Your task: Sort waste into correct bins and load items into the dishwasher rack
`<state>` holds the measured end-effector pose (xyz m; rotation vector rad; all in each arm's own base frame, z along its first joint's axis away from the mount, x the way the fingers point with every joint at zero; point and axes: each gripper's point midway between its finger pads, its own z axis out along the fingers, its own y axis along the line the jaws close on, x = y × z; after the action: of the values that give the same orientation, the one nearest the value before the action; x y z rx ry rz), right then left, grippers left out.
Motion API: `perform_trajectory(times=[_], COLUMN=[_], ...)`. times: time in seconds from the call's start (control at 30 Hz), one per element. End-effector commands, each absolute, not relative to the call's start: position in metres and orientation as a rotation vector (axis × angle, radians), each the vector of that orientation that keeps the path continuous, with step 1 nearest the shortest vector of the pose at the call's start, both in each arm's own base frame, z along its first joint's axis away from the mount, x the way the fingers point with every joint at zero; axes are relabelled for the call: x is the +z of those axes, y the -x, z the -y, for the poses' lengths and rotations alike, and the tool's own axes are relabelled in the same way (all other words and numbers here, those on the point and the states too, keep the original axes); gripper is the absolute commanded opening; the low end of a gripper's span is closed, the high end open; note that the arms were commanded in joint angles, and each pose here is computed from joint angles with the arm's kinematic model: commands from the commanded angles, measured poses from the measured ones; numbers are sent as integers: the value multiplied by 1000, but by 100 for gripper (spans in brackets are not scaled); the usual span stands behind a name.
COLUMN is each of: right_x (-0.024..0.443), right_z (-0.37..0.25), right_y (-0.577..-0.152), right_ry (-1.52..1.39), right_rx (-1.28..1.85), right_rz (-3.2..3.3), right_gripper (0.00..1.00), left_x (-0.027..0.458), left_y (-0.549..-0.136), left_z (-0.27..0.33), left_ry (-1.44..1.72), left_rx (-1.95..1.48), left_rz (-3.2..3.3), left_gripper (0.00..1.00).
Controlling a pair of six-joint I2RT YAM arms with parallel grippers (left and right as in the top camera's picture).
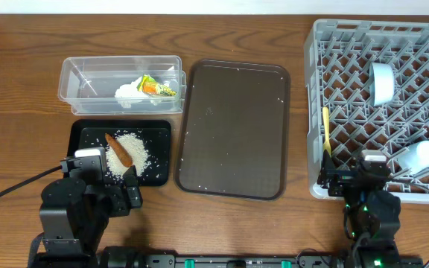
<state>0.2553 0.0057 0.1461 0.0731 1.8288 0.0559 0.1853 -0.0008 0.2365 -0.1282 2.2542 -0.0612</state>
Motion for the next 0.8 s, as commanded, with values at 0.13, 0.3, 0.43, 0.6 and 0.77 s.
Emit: perform_trajectory(times=[0.13, 0.3, 0.43, 0.6, 0.77], right_x=[177, 180, 186, 187, 160], right_z=[-8, -8, -7, -2, -2], right_y=[-257, -255, -253, -249, -246], right_ry=[-74, -74, -75, -91, -86], right_rx=[83, 90, 90, 76, 77], right_rz=[-1630, -1559, -1531, -1521, -1631], right_gripper=[99, 99, 99, 99, 99], left_x=[234, 234, 234, 234, 234], left_y=[-185, -185, -185, -185, -185], left_z=[-1, -1, -1, -1, -1], left_ry=[139, 138, 139, 139, 139], left_rx=[-48, -49, -49, -49, -48], left_rz=[-2257, -2257, -2257, -2257, -2257], left_gripper=[96, 96, 96, 96, 96])
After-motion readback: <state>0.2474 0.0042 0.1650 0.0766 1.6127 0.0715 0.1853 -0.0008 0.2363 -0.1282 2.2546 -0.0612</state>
